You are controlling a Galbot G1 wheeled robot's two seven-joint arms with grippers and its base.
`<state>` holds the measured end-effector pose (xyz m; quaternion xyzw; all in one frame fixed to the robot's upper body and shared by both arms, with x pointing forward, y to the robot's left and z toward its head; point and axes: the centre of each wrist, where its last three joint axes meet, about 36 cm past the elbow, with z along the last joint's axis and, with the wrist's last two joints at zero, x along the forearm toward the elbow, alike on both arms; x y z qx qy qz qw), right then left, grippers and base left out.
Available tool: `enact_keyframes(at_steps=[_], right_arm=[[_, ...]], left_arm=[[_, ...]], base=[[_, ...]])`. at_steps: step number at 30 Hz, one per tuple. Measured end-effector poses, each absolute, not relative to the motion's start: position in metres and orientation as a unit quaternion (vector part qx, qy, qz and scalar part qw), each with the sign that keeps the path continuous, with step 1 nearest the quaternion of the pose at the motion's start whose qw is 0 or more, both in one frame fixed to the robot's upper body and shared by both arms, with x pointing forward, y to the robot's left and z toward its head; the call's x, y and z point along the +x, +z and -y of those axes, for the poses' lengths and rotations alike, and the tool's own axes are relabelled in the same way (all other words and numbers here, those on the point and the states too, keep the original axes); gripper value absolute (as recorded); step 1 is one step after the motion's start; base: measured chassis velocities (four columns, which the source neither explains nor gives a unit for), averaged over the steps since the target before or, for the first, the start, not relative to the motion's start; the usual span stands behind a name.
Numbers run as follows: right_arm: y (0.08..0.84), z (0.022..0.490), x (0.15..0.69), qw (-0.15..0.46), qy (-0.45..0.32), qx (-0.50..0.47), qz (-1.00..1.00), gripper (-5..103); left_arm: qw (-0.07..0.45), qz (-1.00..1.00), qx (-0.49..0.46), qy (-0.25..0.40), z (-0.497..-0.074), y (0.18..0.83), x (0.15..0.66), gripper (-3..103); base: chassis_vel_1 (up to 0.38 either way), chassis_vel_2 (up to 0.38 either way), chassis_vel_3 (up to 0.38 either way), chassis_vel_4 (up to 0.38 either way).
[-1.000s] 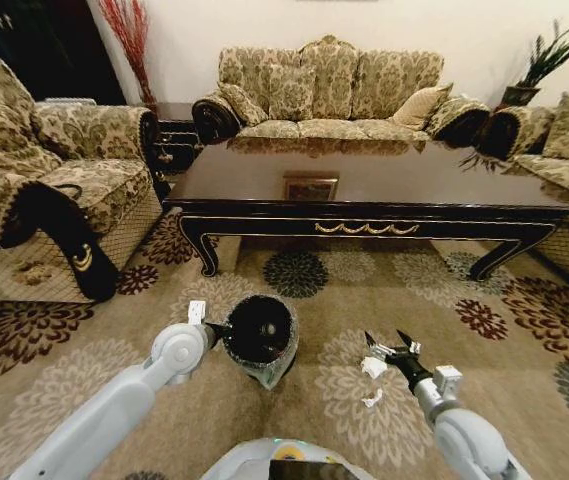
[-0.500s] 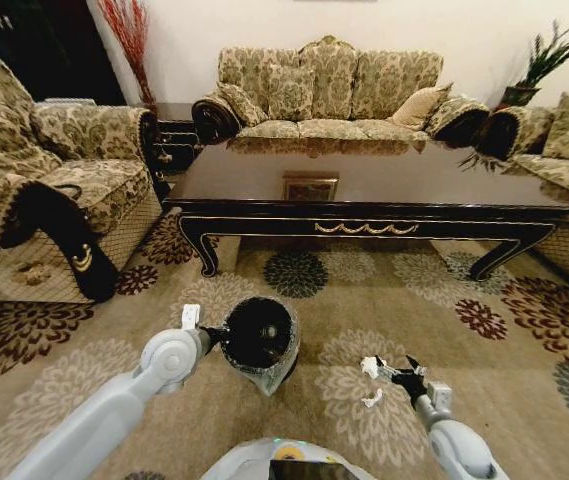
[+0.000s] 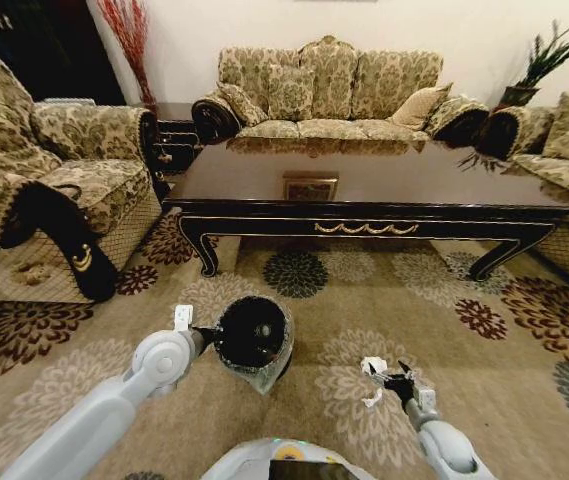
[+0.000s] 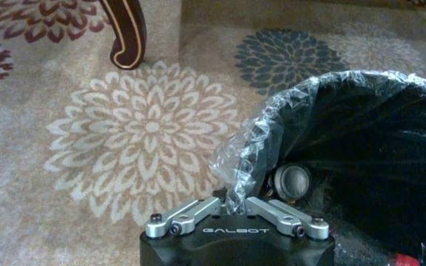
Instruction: Move to the front of the table and pick up the trash from the floor, then place it into the trash bin.
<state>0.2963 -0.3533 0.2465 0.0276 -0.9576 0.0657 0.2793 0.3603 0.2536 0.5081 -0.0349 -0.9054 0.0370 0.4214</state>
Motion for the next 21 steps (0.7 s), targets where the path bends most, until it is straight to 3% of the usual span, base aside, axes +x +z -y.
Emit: enact_keyframes(at_steps=[21], right_arm=[[0.205, 0.342, 0.325, 0.307, 0.044, 0.010, 0.951, 100]], left_arm=[[0.423, 0.905, -0.036, 0.037, -0.253, 0.510, 0.356, 0]], base=[[0.000, 0.000, 0.000, 0.000]])
